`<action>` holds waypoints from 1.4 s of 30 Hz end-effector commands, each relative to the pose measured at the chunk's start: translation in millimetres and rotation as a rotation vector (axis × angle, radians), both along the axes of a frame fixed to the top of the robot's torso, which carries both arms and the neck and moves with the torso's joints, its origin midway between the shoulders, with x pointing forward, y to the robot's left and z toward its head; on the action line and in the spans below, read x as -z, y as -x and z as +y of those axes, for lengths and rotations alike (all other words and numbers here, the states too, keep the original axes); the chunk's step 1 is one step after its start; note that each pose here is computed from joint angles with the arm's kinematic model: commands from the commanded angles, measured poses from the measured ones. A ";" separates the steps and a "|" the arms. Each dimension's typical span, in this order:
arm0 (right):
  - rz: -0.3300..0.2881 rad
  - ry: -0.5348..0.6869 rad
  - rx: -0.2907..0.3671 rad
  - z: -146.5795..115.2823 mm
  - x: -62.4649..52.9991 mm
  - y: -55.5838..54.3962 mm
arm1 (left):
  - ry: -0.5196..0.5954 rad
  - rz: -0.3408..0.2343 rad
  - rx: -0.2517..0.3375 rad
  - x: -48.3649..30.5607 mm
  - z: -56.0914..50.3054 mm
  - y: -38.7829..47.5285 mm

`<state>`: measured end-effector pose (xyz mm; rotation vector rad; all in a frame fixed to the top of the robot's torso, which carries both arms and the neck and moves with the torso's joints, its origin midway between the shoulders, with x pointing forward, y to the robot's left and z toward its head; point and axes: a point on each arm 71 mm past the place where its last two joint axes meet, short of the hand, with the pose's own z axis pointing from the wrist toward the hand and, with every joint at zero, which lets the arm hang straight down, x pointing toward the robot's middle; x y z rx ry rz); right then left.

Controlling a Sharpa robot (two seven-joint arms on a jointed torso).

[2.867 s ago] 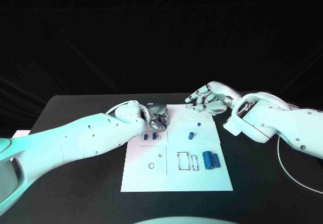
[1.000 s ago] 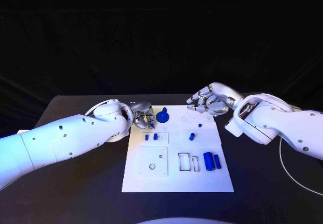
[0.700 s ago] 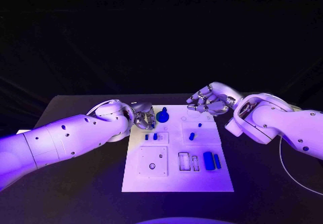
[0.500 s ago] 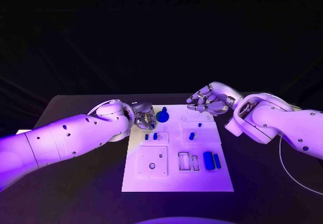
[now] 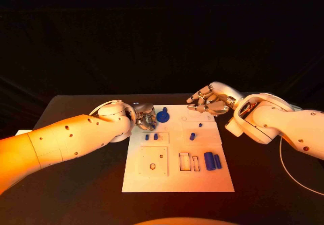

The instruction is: Assemble the parts on the task board

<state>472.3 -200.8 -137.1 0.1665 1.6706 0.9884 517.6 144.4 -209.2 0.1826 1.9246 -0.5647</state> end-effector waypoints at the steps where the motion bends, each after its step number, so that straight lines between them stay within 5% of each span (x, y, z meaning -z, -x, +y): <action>1: 0.000 0.003 -0.017 1.6 0.3 1.0 | -0.029 0.026 0.005 4.8 -1.1 1.5; 18: 0.011 0.048 -0.004 -2.6 2.9 -0.8 | -0.011 0.004 -0.008 2.9 1.7 1.0; 27: -0.009 0.223 0.002 -12.8 9.7 -6.5 | 0.001 -0.007 -0.021 0.2 10.5 3.3; 33: -0.057 0.380 0.015 -23.9 15.2 -14.2 | 0.058 -0.006 -0.045 -9.5 24.2 6.9; 36: -0.111 0.480 0.014 -26.4 18.3 -16.3 | 0.163 0.038 -0.073 -15.6 35.2 7.2; 42: -0.220 0.672 -0.004 -22.9 27.4 -17.4 | 0.717 0.112 -0.163 -33.9 56.0 7.7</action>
